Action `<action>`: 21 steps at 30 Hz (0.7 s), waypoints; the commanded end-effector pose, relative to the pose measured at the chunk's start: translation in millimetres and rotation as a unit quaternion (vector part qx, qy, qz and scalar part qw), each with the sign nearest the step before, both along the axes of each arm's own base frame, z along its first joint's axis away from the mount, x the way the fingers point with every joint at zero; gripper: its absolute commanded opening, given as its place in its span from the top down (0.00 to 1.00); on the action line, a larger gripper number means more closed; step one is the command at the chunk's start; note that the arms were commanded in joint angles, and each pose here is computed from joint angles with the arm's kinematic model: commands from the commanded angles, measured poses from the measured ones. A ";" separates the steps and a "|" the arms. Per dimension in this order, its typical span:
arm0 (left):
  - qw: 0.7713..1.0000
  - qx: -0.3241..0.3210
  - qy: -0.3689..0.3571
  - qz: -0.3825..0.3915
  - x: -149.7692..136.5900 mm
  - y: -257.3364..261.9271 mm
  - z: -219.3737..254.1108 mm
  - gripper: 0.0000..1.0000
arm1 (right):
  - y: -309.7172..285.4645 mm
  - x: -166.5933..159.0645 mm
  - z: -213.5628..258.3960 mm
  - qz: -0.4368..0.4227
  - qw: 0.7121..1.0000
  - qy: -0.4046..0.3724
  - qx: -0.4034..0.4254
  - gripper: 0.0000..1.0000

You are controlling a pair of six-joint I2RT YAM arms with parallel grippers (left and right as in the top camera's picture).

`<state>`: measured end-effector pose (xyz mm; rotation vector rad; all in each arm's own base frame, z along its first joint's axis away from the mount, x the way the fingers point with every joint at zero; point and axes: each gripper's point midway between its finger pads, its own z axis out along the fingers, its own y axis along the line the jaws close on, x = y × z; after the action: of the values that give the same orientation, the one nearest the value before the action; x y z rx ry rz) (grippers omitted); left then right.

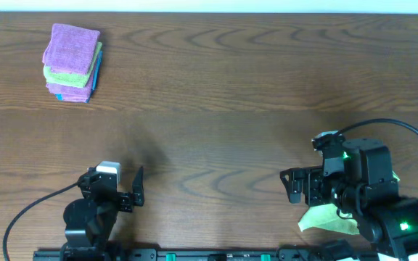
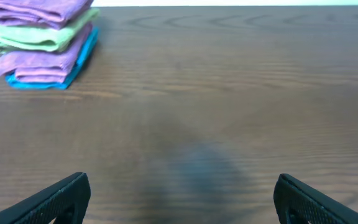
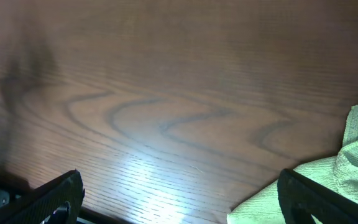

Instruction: Fold the cloth

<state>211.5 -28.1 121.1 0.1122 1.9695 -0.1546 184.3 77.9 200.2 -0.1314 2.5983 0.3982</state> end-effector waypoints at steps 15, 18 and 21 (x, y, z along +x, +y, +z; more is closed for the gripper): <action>0.997 -0.009 0.015 0.077 3.5 23.0 -17.5 0.05 | 0.8 -0.2 1.1 -0.002 1.000 -0.002 0.002 0.01; 0.997 -0.009 0.015 0.077 3.5 23.0 -17.5 0.05 | 0.8 -0.2 1.1 -0.002 1.000 -0.002 0.002 0.01; 0.997 -0.009 0.015 0.077 3.5 23.0 -17.5 0.05 | 0.8 -0.2 1.1 -0.002 1.000 -0.002 0.002 0.01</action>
<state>215.0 -8.8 110.8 -0.0324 1.9868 -0.0902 184.3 77.9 200.2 -0.1314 2.5983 0.3982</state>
